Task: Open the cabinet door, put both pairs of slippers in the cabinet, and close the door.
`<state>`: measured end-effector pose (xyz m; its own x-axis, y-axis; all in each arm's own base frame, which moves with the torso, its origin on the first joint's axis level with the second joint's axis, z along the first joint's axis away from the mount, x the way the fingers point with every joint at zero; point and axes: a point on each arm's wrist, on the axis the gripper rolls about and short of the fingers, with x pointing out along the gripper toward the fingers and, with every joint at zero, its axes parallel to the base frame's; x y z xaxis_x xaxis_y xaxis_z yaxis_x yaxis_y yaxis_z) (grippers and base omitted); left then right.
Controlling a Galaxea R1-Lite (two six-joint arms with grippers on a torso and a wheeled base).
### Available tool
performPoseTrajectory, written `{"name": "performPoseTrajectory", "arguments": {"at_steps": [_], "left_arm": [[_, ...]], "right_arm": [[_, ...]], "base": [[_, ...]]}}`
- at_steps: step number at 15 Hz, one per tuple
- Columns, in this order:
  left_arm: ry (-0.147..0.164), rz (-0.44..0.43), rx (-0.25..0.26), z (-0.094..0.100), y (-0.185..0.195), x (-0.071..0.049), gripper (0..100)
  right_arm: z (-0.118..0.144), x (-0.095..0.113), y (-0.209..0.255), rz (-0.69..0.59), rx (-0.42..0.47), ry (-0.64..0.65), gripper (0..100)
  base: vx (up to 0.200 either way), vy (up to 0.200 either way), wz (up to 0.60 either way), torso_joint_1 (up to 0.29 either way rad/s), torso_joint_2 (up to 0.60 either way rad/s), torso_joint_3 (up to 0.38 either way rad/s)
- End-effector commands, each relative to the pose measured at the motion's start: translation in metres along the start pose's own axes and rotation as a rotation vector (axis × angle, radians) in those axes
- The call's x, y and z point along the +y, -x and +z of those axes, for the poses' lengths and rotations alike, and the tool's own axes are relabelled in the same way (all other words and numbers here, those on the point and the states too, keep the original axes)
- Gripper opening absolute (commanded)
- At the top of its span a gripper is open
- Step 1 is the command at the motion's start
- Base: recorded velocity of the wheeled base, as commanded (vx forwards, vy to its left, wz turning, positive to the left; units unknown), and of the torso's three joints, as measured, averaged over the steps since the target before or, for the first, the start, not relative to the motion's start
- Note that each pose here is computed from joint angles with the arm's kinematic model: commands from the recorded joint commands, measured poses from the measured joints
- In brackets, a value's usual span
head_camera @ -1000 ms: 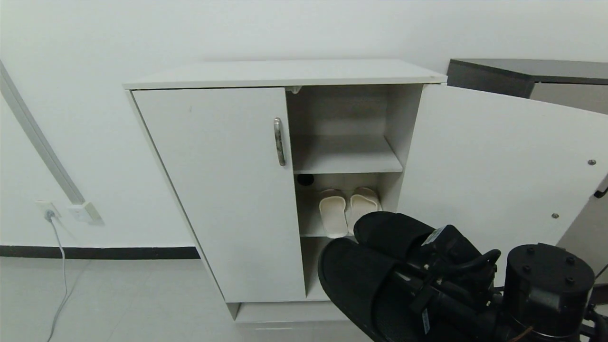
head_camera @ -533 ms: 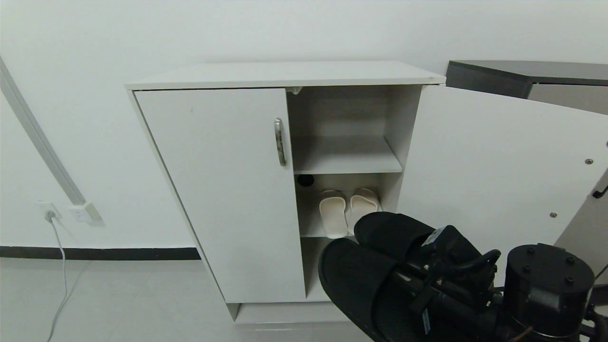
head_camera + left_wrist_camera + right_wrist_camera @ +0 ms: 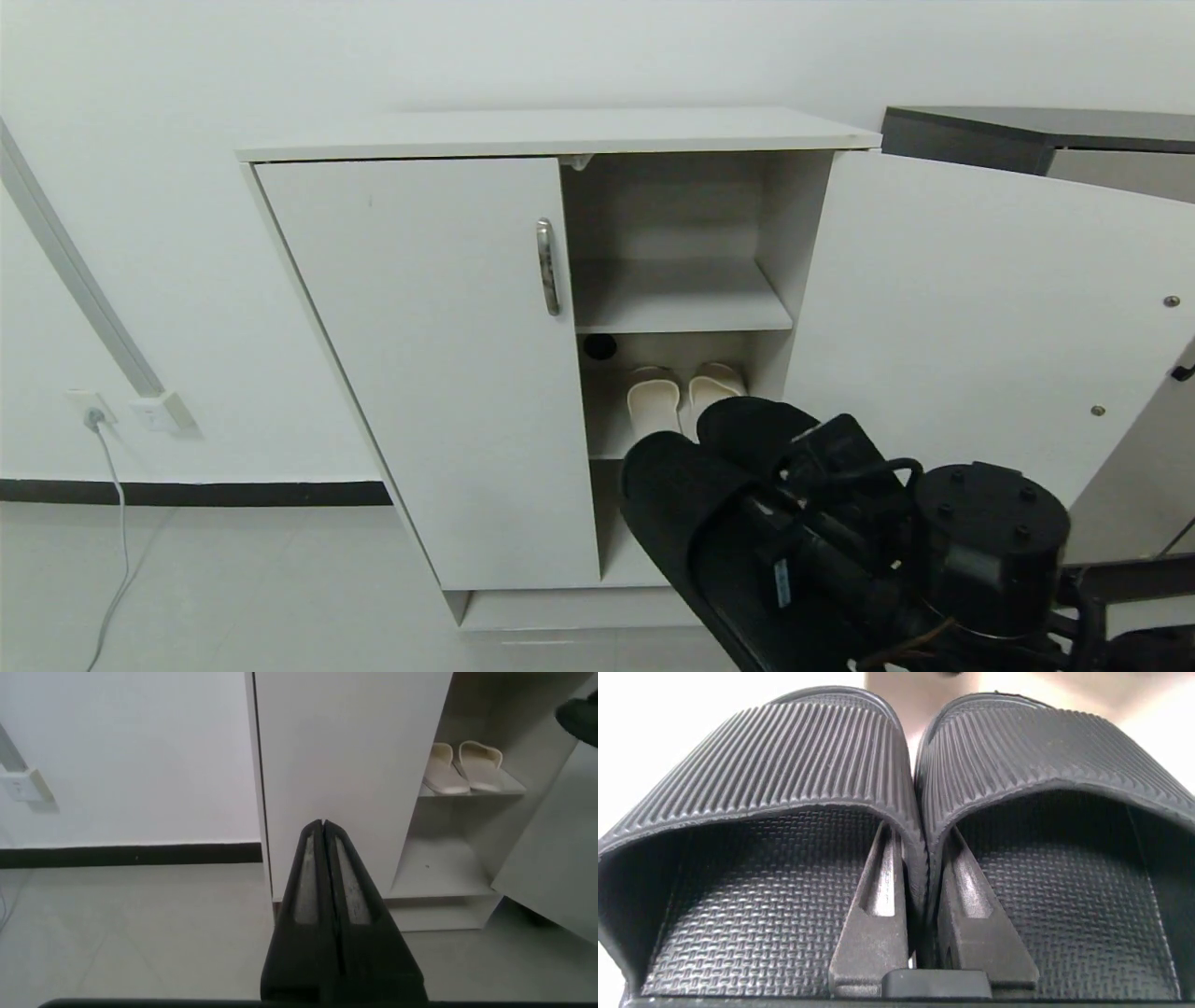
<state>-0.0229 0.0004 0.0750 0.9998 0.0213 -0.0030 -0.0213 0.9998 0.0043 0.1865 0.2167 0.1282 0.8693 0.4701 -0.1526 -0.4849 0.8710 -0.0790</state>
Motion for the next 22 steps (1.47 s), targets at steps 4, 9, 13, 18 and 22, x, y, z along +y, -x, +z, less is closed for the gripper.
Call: {"name": "performPoseTrajectory", "arguments": {"at_steps": [4, 9, 13, 18, 22], "left_arm": [[0.000, 0.000, 0.002, 0.000, 0.000, 0.000, 0], [0.001, 0.002, 0.002, 0.000, 0.000, 0.000, 0], [0.003, 0.002, 0.002, 0.000, 0.000, 0.000, 0], [0.006, 0.003, 0.002, 0.000, 0.000, 0.000, 0], [0.007, 0.003, 0.002, 0.000, 0.000, 0.000, 0]], "right_arm": [[-0.002, 0.037, -0.056, -0.176, 0.040, -0.054, 0], [0.040, 0.046, -0.079, -0.301, 0.067, -0.155, 0], [0.087, 0.041, -0.095, -0.438, 0.058, -0.193, 0], [0.098, 0.032, -0.105, -0.466, 0.048, -0.165, 0], [0.100, 0.027, -0.112, -0.482, 0.041, -0.163, 0]], "base": [[0.000, 0.000, 0.00, 0.000, 0.00, 0.000], [0.000, 0.000, 0.00, 0.000, 0.00, 0.000], [0.000, 0.000, 0.00, 0.000, 0.00, 0.000], [0.000, 0.000, 0.00, 0.000, 0.00, 0.000], [0.000, 0.000, 0.00, 0.000, 0.00, 0.000]]}}
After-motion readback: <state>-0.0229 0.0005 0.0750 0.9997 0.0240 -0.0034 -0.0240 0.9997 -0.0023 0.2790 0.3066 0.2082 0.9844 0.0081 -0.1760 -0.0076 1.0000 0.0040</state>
